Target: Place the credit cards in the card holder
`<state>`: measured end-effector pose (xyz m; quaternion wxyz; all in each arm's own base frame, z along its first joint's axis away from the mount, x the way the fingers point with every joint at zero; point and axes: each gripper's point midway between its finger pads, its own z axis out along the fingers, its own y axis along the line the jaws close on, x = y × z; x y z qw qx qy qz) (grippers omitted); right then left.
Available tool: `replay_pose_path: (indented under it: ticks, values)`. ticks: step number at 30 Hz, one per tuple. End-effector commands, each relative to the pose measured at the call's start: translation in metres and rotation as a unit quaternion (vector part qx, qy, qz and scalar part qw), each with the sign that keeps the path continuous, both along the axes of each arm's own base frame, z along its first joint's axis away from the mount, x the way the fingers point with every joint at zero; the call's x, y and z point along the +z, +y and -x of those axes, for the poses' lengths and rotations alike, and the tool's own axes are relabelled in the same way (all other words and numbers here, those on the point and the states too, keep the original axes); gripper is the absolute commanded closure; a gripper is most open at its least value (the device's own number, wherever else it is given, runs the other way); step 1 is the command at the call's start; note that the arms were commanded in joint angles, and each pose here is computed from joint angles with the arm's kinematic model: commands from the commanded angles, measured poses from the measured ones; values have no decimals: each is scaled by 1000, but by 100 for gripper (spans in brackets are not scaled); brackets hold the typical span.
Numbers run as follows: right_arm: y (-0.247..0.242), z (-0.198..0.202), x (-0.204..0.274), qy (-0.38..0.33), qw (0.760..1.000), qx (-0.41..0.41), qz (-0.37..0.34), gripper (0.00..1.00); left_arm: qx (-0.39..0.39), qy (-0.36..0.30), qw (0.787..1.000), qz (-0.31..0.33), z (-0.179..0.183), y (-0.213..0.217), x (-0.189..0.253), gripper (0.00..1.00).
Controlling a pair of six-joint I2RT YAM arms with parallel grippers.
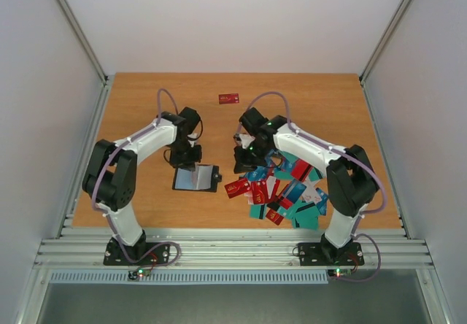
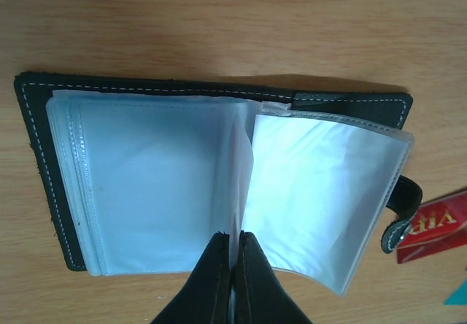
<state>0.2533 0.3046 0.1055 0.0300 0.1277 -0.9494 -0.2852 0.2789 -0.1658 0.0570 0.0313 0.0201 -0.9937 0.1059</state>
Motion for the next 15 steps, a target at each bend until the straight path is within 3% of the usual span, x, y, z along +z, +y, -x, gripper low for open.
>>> replay_pose_path:
  ticks: [1,15]
  values:
    - [-34,-1,14,-28,999,-28,32,98,-14,13,997,-68,-1,17,2,97]
    - [-86,12,31,-43,995,-69,60,97,-69,-6,980,-189,-10,-11,-3,89]
